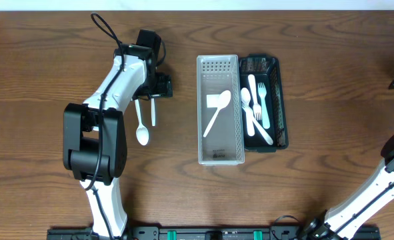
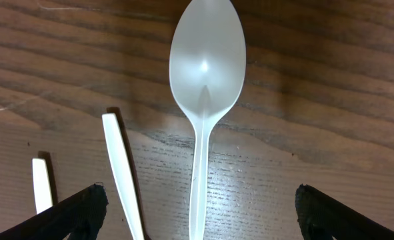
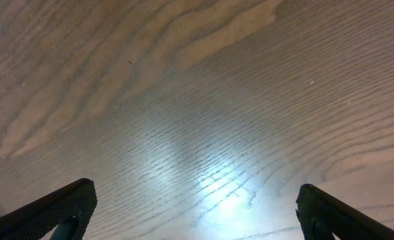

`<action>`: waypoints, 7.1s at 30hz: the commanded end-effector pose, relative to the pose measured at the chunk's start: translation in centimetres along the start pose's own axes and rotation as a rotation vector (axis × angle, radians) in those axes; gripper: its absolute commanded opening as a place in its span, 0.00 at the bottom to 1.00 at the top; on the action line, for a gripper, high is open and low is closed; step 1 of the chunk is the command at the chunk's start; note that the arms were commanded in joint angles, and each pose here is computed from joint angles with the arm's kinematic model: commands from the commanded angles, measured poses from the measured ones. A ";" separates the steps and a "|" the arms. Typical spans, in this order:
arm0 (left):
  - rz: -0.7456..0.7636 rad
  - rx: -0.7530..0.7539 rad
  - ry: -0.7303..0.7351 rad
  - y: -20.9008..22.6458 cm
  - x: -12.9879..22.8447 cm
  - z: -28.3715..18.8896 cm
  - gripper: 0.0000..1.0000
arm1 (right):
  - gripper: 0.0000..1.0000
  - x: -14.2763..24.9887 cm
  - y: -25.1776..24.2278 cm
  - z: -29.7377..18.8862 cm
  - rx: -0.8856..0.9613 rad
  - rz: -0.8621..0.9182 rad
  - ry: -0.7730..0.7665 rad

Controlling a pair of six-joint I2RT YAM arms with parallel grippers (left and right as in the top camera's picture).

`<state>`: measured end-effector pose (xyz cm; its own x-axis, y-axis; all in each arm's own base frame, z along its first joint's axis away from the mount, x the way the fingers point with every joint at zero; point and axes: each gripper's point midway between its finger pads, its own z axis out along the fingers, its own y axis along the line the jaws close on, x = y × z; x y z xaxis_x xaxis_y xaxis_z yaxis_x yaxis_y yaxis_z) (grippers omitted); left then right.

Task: Pack container
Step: 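Move the left gripper back over the remaining white spoons, then lower the left gripper and grasp the next white spoon, then carry the spoon into the grey basket and release it, then return the left gripper over the last white spoons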

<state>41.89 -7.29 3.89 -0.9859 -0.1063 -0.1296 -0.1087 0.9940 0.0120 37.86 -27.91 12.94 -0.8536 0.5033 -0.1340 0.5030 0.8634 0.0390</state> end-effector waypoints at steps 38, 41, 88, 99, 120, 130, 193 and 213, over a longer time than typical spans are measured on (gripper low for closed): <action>0.041 0.005 0.032 -0.5 -0.2 3.2 0.92 | 0.99 0.1 -0.4 0.3 -0.004 -0.005 0.007; 0.045 0.006 0.030 -0.5 -0.3 3.2 0.92 | 0.99 0.1 -0.4 0.3 -0.004 -0.005 0.007; 0.058 0.072 0.076 -1.7 0.8 4.4 0.92 | 0.99 0.1 -0.4 0.3 -0.004 -0.005 0.007; 0.058 0.063 0.103 -1.6 1.2 5.6 0.92 | 0.99 0.1 -0.4 0.3 -0.004 -0.005 0.007; 0.070 0.031 0.092 -1.1 1.0 5.6 0.13 | 0.99 0.1 -0.4 0.3 -0.004 -0.005 0.007; 0.084 0.047 0.034 -1.4 -0.5 3.5 0.06 | 0.99 0.1 -0.4 0.3 -0.004 -0.005 0.007; -0.080 -0.059 0.027 2.5 4.2 -8.1 0.98 | 0.99 0.1 -0.4 0.3 -0.004 -0.005 0.007; -0.263 0.050 0.078 4.3 5.5 -2.7 0.98 | 0.99 0.1 -0.4 0.3 -0.004 -0.005 0.007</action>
<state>35.91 -3.56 6.10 -0.9275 -0.3685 -0.0633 -0.3677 0.9296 -0.0232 37.86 -27.91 12.93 -0.8537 0.5034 -0.1336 0.5030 0.8634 0.0391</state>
